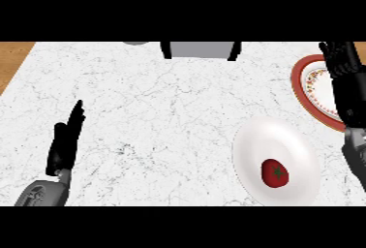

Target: Pick the tomato from the plate and place it in the plate

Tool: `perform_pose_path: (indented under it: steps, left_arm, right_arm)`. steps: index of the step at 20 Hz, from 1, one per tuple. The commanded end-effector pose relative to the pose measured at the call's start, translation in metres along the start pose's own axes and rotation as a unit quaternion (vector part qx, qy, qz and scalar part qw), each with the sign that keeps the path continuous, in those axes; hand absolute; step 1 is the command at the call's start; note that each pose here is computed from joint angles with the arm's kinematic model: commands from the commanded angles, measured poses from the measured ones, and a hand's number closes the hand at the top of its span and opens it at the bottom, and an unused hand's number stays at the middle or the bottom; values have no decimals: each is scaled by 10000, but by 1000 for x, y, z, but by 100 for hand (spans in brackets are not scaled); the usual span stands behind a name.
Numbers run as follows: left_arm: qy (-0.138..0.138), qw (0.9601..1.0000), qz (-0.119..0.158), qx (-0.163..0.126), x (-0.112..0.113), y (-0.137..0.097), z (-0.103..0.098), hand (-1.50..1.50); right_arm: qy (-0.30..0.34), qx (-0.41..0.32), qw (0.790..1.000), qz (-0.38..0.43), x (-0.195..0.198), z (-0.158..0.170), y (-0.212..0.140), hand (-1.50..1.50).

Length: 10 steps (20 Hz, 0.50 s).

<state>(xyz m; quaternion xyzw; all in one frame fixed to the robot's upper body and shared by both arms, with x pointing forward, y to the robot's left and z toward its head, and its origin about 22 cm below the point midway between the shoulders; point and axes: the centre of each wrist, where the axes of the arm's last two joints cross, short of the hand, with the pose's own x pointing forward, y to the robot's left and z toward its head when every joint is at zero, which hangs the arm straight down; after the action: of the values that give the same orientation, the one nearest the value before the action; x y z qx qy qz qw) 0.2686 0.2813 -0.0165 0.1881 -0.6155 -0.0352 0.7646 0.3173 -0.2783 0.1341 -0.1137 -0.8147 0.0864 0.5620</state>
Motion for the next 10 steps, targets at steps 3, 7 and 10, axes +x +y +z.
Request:
perform_pose_path:
  steps: [3, 7, 10]
  left_arm:
    - [136, 9995, 263, -102, -9, -12, 9, 0]
    - [269, 9984, 379, -313, -4, -18, 10, 0]
    - [310, 9978, 495, -325, -1, -16, 10, 0]
  right_arm:
    - [171, 1554, 9789, -1313, -4, 24, 24, 150]
    - [-616, 2459, 9543, 1583, 26, 8, -15, 150]
    - [-1242, 2600, 9191, 2688, 13, 26, -17, 150]
